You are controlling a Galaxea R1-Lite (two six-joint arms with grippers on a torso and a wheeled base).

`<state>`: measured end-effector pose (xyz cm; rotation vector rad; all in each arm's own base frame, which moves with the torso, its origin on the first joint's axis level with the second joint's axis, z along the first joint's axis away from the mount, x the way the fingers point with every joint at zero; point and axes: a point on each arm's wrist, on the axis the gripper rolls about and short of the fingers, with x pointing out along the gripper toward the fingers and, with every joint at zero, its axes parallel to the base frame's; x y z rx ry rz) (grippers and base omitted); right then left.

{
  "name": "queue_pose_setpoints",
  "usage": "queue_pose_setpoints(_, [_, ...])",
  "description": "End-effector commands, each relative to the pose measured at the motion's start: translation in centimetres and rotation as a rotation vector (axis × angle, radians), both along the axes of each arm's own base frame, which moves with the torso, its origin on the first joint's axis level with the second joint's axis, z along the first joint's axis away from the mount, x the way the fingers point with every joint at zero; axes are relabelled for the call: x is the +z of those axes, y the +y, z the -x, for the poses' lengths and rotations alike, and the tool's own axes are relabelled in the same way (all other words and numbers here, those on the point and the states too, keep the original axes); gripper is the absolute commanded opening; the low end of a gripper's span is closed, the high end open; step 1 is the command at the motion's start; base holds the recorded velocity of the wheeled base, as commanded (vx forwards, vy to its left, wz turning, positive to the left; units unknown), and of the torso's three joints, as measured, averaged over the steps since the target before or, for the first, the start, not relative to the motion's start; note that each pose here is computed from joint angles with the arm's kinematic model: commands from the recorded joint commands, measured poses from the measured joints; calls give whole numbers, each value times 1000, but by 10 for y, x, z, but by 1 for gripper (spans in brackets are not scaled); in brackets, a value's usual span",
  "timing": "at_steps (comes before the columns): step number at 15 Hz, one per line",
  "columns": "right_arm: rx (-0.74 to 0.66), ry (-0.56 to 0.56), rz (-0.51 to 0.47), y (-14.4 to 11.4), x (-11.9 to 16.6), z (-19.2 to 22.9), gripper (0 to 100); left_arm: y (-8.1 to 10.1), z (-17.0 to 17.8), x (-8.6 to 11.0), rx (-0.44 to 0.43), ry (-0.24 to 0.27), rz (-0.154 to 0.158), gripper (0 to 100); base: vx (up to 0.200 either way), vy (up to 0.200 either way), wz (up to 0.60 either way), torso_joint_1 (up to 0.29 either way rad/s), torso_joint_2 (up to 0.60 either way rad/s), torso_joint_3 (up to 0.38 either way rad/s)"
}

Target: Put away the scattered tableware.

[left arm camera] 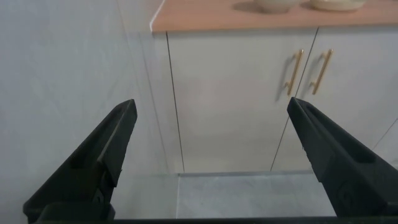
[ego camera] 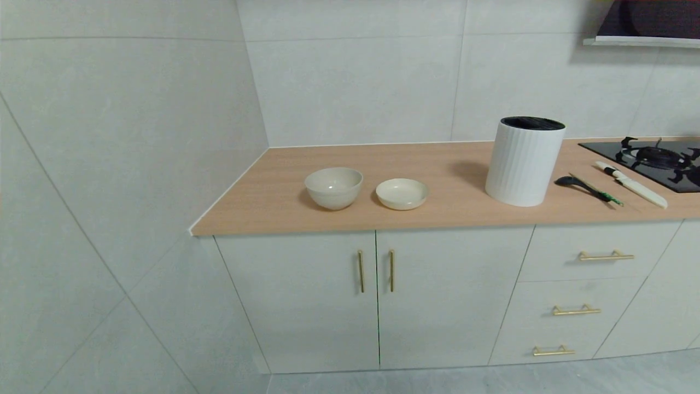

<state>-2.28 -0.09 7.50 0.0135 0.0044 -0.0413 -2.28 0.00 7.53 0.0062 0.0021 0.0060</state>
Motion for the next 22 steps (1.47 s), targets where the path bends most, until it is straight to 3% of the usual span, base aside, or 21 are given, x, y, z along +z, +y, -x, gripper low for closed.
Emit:
queue_pose_setpoints(1, [0, 0, 0, 0, 0, 0, 100, 0, 0, 0, 0, -1, 0, 100, 0, 0, 0, -222, 520, 290])
queue_pose_setpoints(15, [0, 0, 0, 0, 0, 0, 100, 0, 0, 0, 0, 1, -3, 100, 0, 0, 0, -186, 482, 293])
queue_pose_setpoints(22, [0, 0, 0, 0, 0, 0, 100, 0, 0, 0, 0, -1, -2, 100, 0, 0, 0, -87, 304, 210])
